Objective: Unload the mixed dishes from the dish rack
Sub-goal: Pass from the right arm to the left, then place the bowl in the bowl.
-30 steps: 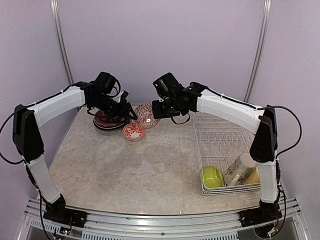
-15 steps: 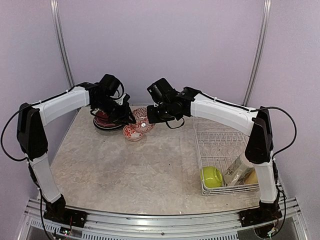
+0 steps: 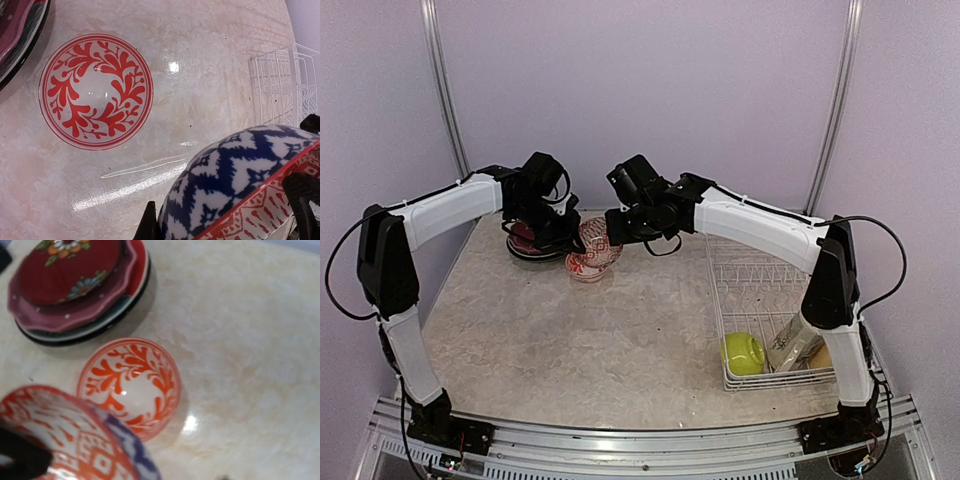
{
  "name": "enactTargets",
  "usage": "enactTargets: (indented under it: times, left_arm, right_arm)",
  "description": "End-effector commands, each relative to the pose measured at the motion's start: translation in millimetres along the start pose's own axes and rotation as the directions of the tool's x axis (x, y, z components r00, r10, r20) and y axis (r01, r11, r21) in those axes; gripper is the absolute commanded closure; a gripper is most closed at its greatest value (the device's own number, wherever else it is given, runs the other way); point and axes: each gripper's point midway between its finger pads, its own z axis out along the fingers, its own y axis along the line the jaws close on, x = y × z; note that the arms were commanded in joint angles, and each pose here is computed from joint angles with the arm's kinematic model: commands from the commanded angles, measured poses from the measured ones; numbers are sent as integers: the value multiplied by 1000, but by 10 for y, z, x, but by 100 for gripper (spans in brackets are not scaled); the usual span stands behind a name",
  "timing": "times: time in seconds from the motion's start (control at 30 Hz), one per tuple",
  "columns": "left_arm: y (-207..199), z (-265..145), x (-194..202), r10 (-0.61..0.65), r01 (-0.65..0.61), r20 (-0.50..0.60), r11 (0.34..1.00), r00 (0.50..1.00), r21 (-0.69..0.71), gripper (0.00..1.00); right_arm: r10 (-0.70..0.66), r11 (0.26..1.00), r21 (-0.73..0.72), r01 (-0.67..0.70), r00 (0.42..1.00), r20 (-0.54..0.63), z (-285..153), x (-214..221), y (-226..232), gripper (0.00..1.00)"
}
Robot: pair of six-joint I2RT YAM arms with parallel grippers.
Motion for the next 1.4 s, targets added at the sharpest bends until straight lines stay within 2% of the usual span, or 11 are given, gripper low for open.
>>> enactTargets:
  times: [0.0,0.07,0.17,0.3,0.53,0.83,1.0,1.1,1.23,1.37]
  left_arm:
    - [-13,-49,-115,-1,0,24,1000,1000,23,100]
    - [54,-40,-138,-20,20,17,1000,1000,12,100]
    - [221,-12,-204,-42,43,27,998,999,-34,100]
    - [511,125,-258,-62,63,5,989,998,-136,100]
    - [795,325,-378,-144,135,-41,978,989,-162,100]
    - [945,557,-379,-164,141,-100,968,981,-209,97]
    - [947,611,-354,-162,135,-120,969,979,-206,91]
    - [933,606,-355,-156,131,-121,972,980,-195,79]
    - [896,550,-371,-146,124,-112,975,983,-185,73]
    - [866,382,-418,-132,115,-74,974,988,-196,60]
  right_arm:
    - [-13,998,54,13,1000,13,-209,-67,-120,37]
    - [-34,997,68,32,999,23,-345,-95,-189,24]
    - [-60,995,85,57,998,31,-523,-78,-291,16]
    - [-56,991,124,50,997,49,-798,3,-510,15]
    - [-28,990,142,11,993,118,-1329,126,-832,13]
    - [58,985,145,-91,974,218,-1799,300,-1190,11]
    - [74,984,140,-115,960,268,-1974,224,-1254,10]
    - [68,983,143,-111,959,274,-2010,206,-1261,7]
    - [50,980,173,-98,964,262,-2020,221,-1304,4]
    - [31,972,217,-86,969,244,-2036,274,-1385,2]
